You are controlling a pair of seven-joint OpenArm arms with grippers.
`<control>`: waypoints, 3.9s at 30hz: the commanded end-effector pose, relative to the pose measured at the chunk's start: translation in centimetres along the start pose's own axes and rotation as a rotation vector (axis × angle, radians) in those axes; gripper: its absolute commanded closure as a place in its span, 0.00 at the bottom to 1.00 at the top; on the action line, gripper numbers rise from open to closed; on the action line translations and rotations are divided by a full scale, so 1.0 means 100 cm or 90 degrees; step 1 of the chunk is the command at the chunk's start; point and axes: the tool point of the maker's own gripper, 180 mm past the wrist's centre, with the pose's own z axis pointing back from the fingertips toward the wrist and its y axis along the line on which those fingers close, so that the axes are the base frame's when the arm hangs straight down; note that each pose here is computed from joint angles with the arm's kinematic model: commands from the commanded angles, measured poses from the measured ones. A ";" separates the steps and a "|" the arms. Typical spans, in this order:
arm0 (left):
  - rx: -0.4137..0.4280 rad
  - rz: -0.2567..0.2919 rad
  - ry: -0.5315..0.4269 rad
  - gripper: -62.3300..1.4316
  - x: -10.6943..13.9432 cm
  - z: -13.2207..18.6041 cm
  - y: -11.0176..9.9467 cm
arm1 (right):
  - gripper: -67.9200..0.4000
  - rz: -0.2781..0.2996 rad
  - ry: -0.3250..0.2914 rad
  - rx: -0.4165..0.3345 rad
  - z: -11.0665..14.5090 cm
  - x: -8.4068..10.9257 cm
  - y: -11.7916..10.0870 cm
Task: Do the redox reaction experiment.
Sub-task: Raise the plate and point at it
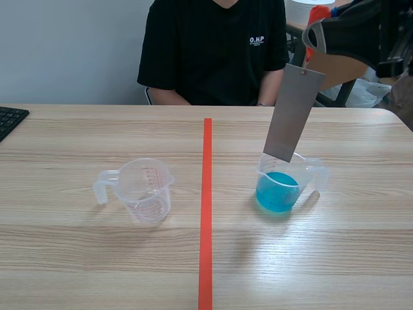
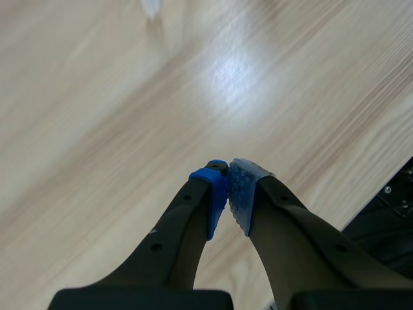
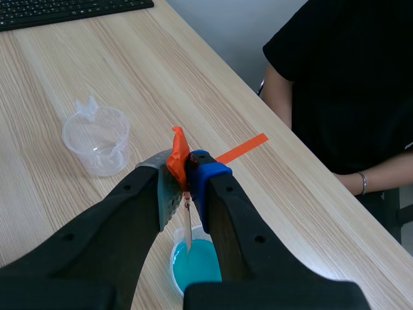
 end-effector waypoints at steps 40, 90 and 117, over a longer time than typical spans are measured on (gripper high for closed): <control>-0.152 -0.144 -0.283 0.91 0.239 -0.212 -0.074 | 0.98 0.018 -0.017 0.002 0.005 0.012 -0.001; -0.215 -0.104 -0.323 0.91 0.271 -0.239 -0.100 | 0.98 0.017 -0.018 0.003 0.005 0.013 -0.001; -0.215 -0.104 -0.323 0.91 0.270 -0.239 -0.100 | 0.98 0.016 -0.023 0.004 0.004 0.014 0.000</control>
